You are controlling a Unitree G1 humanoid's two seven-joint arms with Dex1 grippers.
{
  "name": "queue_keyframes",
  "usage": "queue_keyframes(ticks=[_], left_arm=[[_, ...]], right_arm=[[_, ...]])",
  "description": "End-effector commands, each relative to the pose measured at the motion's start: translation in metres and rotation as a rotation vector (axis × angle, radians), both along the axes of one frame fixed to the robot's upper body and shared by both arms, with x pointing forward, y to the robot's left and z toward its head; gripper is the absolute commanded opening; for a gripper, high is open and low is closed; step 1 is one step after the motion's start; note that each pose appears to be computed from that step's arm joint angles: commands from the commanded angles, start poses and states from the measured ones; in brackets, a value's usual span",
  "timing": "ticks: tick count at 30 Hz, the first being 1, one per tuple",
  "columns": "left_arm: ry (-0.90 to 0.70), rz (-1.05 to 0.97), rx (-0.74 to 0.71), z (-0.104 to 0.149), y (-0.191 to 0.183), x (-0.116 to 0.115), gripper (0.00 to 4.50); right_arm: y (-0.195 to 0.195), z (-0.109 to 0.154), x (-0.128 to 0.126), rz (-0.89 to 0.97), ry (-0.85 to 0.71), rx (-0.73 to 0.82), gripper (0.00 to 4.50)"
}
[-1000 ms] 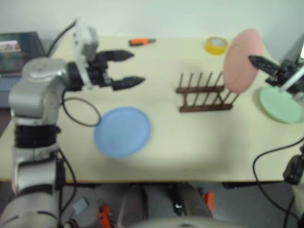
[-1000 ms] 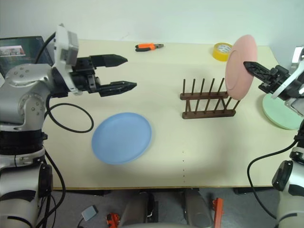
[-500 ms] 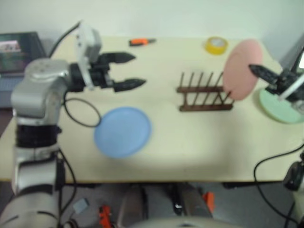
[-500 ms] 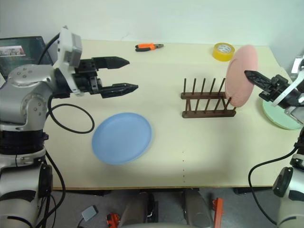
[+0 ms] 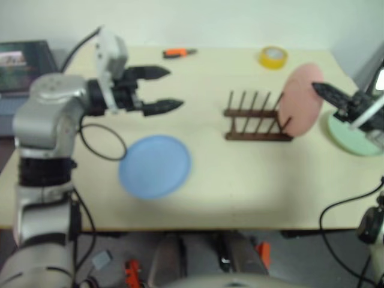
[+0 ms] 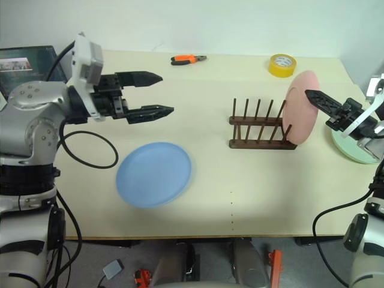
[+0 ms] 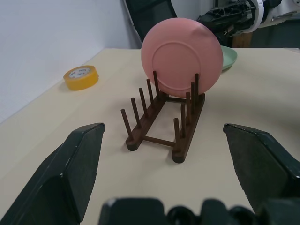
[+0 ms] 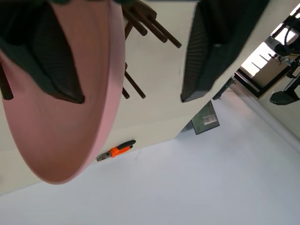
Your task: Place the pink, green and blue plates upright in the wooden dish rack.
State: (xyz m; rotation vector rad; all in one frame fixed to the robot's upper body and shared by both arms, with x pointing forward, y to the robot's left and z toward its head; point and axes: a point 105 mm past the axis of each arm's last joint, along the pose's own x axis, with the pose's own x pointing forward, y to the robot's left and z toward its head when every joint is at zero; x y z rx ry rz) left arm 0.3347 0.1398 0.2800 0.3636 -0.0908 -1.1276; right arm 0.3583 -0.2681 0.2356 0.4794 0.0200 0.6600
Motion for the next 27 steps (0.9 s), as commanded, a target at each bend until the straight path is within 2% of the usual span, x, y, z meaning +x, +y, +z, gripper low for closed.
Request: queue_keyframes(ticks=[1, 11, 17, 20, 27], left_arm=[[-0.056, -0.005, 0.01, 0.011, 0.0, -0.003, 4.5], [-0.063, -0.004, 0.017, 0.012, 0.0, -0.002, 4.5], [-0.064, -0.056, 0.043, 0.01, -0.01, -0.008, 4.5], [-0.055, -0.1, 0.078, 0.005, -0.026, -0.014, 4.5], [-0.055, -0.271, 0.094, 0.011, -0.09, -0.034, 4.5]], right_arm=[[-0.005, 0.013, -0.003, -0.019, -0.059, -0.04, 4.46], [-0.02, 0.03, -0.011, -0.085, -0.144, -0.389, 4.46], [-0.047, 0.015, -0.016, -0.139, -0.093, -0.612, 4.46], [-0.06, 0.0, -0.015, -0.158, -0.051, -0.725, 4.46], [-0.081, -0.018, -0.009, -0.209, 0.028, -0.856, 4.46]])
